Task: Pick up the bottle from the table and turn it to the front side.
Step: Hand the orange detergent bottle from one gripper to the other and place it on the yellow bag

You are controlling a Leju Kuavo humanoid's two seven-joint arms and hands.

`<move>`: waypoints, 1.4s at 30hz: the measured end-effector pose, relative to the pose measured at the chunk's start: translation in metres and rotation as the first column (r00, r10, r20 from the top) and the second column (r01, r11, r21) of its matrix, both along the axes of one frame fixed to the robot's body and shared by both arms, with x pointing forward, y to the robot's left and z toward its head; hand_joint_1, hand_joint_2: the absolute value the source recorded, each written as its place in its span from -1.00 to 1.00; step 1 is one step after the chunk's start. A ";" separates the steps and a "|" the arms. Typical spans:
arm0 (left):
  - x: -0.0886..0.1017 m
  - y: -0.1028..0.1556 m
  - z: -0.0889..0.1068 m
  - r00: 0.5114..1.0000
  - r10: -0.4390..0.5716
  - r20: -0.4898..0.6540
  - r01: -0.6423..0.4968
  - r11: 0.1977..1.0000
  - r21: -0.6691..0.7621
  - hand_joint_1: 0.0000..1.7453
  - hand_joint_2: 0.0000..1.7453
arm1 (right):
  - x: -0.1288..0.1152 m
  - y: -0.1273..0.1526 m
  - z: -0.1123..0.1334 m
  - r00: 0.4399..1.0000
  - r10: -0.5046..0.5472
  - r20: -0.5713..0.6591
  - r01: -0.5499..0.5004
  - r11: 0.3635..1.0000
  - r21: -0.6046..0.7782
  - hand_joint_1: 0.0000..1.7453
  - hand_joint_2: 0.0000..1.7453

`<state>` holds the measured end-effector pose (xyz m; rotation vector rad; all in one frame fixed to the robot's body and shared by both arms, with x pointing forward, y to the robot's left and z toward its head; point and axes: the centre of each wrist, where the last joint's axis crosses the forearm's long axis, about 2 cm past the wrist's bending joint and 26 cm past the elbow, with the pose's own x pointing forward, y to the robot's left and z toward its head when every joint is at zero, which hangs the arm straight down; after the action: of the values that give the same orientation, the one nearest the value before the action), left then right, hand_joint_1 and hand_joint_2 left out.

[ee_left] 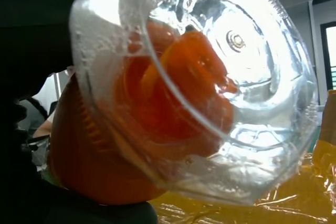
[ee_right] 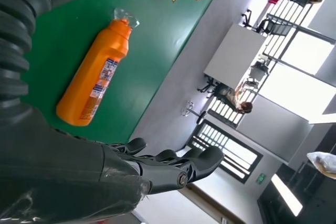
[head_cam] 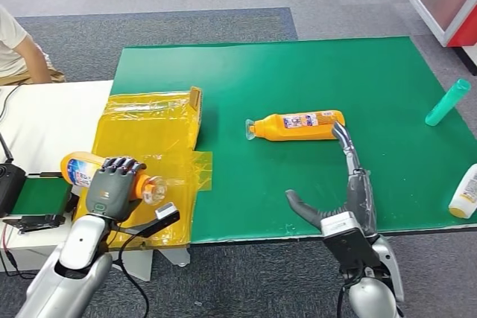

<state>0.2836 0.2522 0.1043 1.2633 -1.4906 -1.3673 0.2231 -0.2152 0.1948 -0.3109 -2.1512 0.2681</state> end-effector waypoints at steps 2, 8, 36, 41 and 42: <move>0.004 -0.002 -0.001 1.000 -0.003 -0.011 0.003 1.000 0.011 1.00 1.00 | 0.000 0.000 0.002 1.000 0.000 0.009 0.000 1.000 -0.001 -1.00 1.00; 0.014 -0.011 0.002 1.000 -0.015 -0.018 0.015 1.000 0.014 1.00 1.00 | -0.001 0.000 0.005 1.000 0.001 0.026 0.000 1.000 -0.004 -1.00 1.00; 0.040 -0.070 0.034 0.993 -0.113 -0.021 0.109 0.982 -0.155 1.00 1.00 | -0.006 0.011 0.013 0.996 0.052 0.068 -0.053 0.999 0.014 -1.00 1.00; 0.041 -0.071 0.032 0.993 -0.115 -0.030 0.109 0.981 -0.161 0.48 1.00 | -0.007 0.012 0.014 0.995 0.056 0.079 -0.057 0.998 0.014 -1.00 1.00; 0.040 -0.071 0.032 0.993 -0.115 -0.034 0.108 0.981 -0.164 -0.02 1.00 | -0.007 0.012 0.015 0.995 0.057 0.087 -0.059 0.998 0.014 -1.00 1.00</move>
<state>0.3241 0.1807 0.1359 1.0569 -1.6283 -1.3068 0.2157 -0.2029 0.2095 -0.2546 -2.2491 0.2738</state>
